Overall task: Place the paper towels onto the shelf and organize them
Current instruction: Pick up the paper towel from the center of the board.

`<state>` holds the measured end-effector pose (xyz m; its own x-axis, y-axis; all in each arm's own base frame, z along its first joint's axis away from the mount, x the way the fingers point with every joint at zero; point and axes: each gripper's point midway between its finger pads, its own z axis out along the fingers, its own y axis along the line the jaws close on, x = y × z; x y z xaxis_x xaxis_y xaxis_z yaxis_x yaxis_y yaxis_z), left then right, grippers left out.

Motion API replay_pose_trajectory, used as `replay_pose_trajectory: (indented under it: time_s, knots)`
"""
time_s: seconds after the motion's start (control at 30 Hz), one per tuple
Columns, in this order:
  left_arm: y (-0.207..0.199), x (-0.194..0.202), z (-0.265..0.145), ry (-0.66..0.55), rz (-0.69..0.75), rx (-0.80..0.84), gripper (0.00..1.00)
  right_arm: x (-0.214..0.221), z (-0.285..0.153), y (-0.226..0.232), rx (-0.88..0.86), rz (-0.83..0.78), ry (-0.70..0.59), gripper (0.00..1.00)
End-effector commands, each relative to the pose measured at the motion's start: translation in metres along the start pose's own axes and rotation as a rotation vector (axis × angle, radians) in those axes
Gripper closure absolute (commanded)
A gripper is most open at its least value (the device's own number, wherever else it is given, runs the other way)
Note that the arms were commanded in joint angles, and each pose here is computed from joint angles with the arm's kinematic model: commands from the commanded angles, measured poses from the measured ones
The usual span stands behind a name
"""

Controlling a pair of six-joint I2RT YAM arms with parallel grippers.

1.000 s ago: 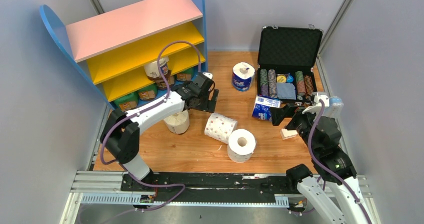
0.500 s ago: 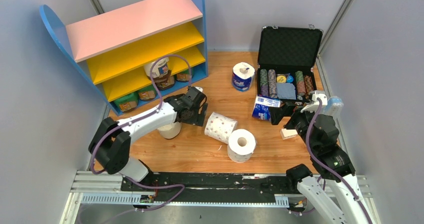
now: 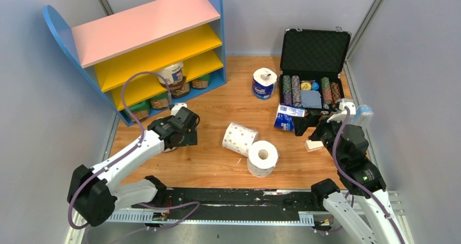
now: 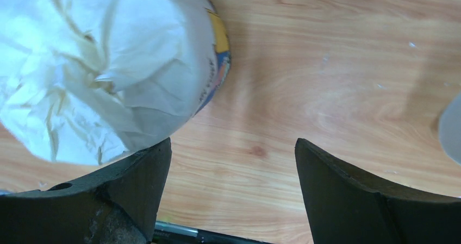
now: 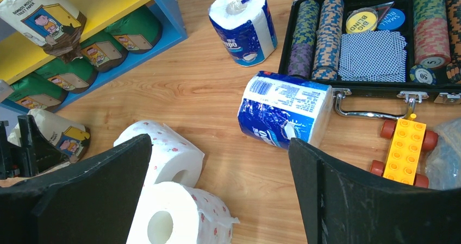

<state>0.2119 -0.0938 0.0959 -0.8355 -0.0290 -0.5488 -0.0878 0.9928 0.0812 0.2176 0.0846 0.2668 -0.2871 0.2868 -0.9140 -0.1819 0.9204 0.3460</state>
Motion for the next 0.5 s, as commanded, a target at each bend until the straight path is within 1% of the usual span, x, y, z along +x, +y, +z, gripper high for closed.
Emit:
replay_pose_trajectory:
  time_s: [0.0,0.1,0.2,0.3,0.47]
  knots:
    - [0.025,-0.007,-0.006,-0.045,-0.123,-0.082,0.09,-0.007,0.0,0.005,-0.016,0.013,-0.026,0.0]
    - [0.045,-0.004,-0.01,-0.046,-0.157,-0.158,0.07,-0.008,-0.001,0.004,-0.012,0.013,-0.03,0.0]
    - [0.062,-0.011,-0.018,-0.09,-0.203,-0.206,0.07,-0.008,-0.001,0.005,-0.017,0.014,-0.031,0.0]
    - [0.062,-0.023,-0.032,-0.146,-0.237,-0.163,0.08,-0.008,-0.001,0.005,-0.02,0.013,-0.029,0.0]
    - [0.043,-0.043,-0.054,-0.151,-0.217,-0.042,0.08,-0.008,0.0,0.004,-0.015,0.013,-0.028,0.0]
